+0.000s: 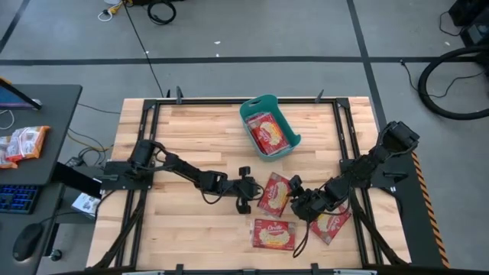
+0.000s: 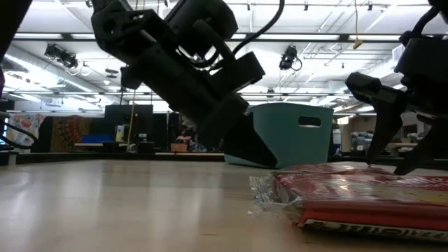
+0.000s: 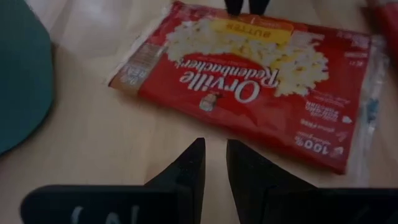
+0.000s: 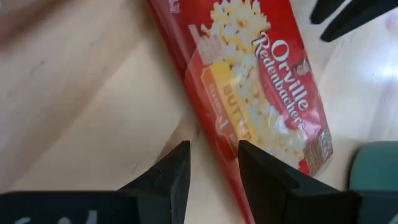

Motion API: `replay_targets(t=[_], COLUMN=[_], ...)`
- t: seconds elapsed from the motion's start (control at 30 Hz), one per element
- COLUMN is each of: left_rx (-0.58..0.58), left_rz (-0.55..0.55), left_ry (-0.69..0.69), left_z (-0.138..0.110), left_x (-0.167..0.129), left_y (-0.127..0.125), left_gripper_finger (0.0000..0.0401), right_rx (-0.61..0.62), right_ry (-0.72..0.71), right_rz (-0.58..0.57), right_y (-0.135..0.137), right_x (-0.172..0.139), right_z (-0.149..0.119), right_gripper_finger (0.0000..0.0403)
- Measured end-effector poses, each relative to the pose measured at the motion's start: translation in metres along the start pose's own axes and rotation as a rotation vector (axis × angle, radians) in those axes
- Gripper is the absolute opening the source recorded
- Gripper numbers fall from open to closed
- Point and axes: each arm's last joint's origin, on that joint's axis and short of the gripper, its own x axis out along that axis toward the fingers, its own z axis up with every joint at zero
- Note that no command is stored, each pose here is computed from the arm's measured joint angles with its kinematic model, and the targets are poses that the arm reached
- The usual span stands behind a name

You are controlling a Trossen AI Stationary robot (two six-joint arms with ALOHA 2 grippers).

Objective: Sort popcorn bags into baskets
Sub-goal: Put the red popcorn bag into the green bin

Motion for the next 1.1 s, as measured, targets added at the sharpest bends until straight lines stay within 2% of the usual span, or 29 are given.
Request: replay_targets(t=[0.37, 0.53, 0.7, 1.1], left_rx=[-0.005, -0.009, -0.011, -0.008], left_rz=[-0.002, -0.001, -0.030, -0.031], left_ry=[-0.024, -0.035, -0.040, -0.033], left_z=[-0.010, -0.009, -0.008, -0.009], left_x=[0.011, 0.011, 0.011, 0.011], left_y=[-0.003, -0.003, -0.003, -0.004], left_gripper_finger=[0.0071, 0.0071, 0.0071, 0.0071], right_rx=[-0.073, -0.071, -0.063, -0.081], right_ry=[-0.105, -0.117, -0.166, -0.184], right_rz=[-0.032, 0.008, 0.064, -0.029], right_y=[-0.006, -0.013, -0.008, -0.006], right_x=[0.005, 0.010, 0.025, 0.035], right_z=[0.005, 0.005, 0.010, 0.015], right_gripper_finger=[0.0139, 0.0139, 0.0131, 0.0112])
